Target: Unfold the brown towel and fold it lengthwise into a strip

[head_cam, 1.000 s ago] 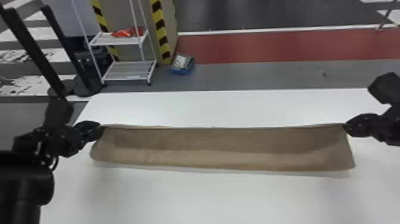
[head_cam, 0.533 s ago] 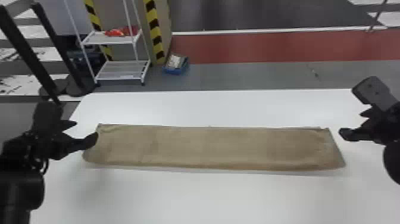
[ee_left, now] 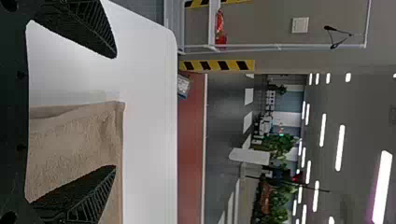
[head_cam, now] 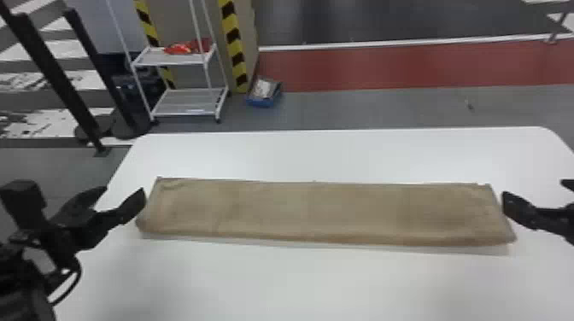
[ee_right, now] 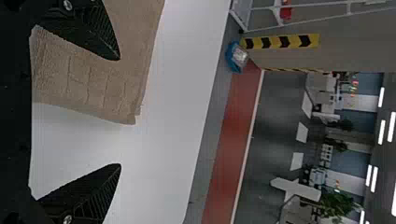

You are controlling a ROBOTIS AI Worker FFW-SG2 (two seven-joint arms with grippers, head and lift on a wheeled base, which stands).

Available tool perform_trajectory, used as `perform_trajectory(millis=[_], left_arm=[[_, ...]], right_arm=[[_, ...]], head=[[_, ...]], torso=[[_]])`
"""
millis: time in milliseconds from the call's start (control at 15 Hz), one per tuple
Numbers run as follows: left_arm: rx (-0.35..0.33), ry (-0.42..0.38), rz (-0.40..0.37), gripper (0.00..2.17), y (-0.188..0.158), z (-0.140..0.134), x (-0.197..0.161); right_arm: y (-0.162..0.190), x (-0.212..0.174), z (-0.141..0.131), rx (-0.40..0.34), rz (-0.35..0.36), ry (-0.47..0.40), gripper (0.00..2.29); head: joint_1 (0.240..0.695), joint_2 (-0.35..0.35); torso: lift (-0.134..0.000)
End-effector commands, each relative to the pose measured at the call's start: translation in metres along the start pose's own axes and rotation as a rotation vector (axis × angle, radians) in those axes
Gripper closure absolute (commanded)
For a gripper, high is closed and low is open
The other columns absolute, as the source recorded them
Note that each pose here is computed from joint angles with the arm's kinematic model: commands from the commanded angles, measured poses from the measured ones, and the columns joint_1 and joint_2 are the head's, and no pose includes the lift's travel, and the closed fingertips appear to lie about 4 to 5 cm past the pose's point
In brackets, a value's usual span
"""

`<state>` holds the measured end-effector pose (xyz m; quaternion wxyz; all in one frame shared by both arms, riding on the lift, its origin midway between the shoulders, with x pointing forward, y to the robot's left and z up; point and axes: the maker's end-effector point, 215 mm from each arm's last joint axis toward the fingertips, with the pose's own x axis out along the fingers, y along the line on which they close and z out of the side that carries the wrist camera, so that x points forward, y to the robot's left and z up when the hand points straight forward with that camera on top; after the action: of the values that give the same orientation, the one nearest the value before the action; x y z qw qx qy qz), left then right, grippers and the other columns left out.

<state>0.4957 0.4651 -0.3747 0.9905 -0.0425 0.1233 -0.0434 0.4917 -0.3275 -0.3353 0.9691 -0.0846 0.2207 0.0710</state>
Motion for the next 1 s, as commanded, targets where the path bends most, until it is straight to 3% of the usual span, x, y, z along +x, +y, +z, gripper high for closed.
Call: perform_trajectory(millis=[0,133,200,333,400,533,733,867,933], left_arm=[[-0.087,-0.047,-0.024,0.03,-0.03,-0.008,-0.016],[-0.142,-0.068,-0.039,0.04,-0.055,-0.026,-0.033],[-0.133,-0.083,-0.043,0.04,-0.062,-0.028,-0.038],[-0.04,-0.15,-0.018,0.04,-0.078,-0.027,-0.052],[0.001,-0.181,0.003,0.04,-0.079,-0.024,-0.066],[0.083,-0.254,0.058,0.04,-0.073,-0.015,-0.11],[0.111,-0.264,0.06,0.04,-0.075,-0.016,-0.125],[0.132,-0.272,0.046,0.04,-0.086,-0.017,-0.128],[0.18,-0.299,0.056,0.04,-0.097,-0.011,-0.129]], right_arm=[[0.012,-0.025,0.017,-0.045,-0.025,-0.134,0.07],[0.04,-0.038,0.019,-0.102,-0.025,-0.23,0.07],[0.055,-0.047,0.017,-0.111,-0.033,-0.278,0.07],[0.081,-0.081,0.024,-0.149,-0.086,-0.424,0.07],[0.091,-0.086,0.022,-0.136,-0.097,-0.458,0.07],[0.119,-0.077,0.013,-0.094,-0.077,-0.475,0.08],[0.133,-0.077,-0.002,-0.027,-0.122,-0.493,0.08],[0.158,-0.075,-0.002,0.021,-0.104,-0.495,0.08],[0.17,-0.075,-0.001,0.035,-0.086,-0.497,0.08]], head=[[0.695,0.156],[0.695,0.14],[0.695,0.137],[0.695,0.143],[0.695,0.155],[0.695,0.196],[0.695,0.252],[0.695,0.266],[0.695,0.275]], torso=[[-0.126],[-0.126],[-0.126],[-0.126],[-0.126],[-0.126],[-0.126],[-0.126],[-0.126]])
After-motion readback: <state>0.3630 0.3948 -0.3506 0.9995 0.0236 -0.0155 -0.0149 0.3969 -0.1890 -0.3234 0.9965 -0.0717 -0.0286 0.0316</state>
